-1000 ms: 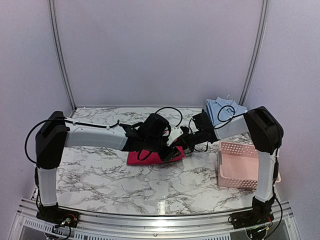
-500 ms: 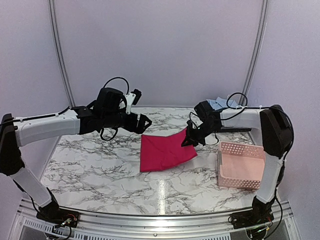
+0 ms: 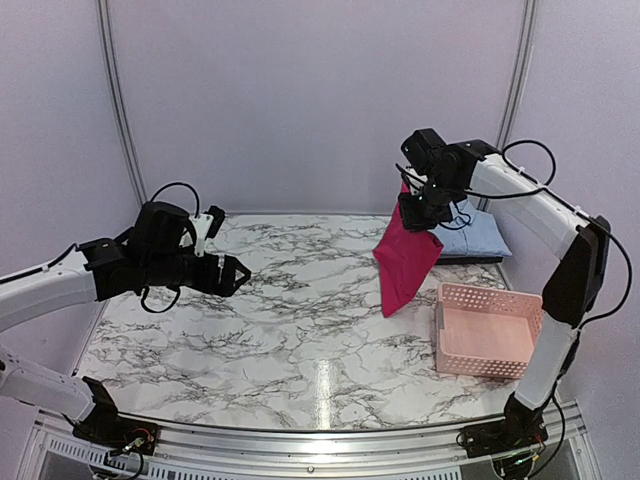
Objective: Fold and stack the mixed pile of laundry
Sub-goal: Turn over the square-folded T-shirt at the center of the board.
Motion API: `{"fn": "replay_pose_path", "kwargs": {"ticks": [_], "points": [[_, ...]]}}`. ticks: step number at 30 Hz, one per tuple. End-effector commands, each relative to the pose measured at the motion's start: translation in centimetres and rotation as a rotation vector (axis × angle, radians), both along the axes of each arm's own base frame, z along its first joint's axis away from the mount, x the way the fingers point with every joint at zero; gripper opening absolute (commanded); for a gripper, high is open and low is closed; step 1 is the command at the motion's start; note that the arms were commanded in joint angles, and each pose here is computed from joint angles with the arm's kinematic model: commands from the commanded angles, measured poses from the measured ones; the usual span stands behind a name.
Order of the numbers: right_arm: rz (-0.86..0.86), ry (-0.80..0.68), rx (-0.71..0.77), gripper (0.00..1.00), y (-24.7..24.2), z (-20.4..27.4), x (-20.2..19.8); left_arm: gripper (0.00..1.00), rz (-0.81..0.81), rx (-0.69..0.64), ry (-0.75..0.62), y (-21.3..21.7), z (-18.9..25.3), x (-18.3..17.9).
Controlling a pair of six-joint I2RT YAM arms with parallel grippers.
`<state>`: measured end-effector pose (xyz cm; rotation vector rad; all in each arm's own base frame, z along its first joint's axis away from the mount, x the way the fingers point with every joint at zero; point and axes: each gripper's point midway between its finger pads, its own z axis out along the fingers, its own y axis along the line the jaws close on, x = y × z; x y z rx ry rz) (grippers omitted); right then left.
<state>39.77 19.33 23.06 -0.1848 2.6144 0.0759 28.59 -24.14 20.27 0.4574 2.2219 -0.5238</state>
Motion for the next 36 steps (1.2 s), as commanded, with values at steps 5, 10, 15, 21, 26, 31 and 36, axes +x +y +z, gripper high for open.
{"fn": "replay_pose_path", "kwargs": {"ticks": [5,10,15,21,26,31,36], "points": [[0.190,0.046,-0.349,0.00,7.9,-4.6,-1.3,0.99,0.100,0.031,0.009,4.9,0.1,-2.3],[0.325,0.127,-0.244,0.00,17.6,-10.3,-3.2,0.99,0.154,0.016,0.010,6.4,0.8,-3.0],[0.415,0.232,0.055,0.13,26.6,-13.9,-8.0,0.99,0.243,-0.026,0.039,8.3,0.7,-3.1],[0.632,0.148,0.440,0.61,34.4,-6.7,-10.7,0.99,0.305,-0.101,0.149,9.1,-0.8,-2.5],[0.817,0.024,0.549,0.80,34.0,0.6,-11.7,0.99,0.305,-0.144,0.195,8.7,-1.4,-1.6],[0.796,0.007,0.594,0.78,28.6,2.4,-10.5,0.99,0.250,-0.206,0.199,6.9,-1.4,-0.7],[0.568,0.060,0.496,0.69,19.8,-4.1,-6.3,0.99,0.125,-0.265,0.228,3.4,-1.9,0.1]]}}
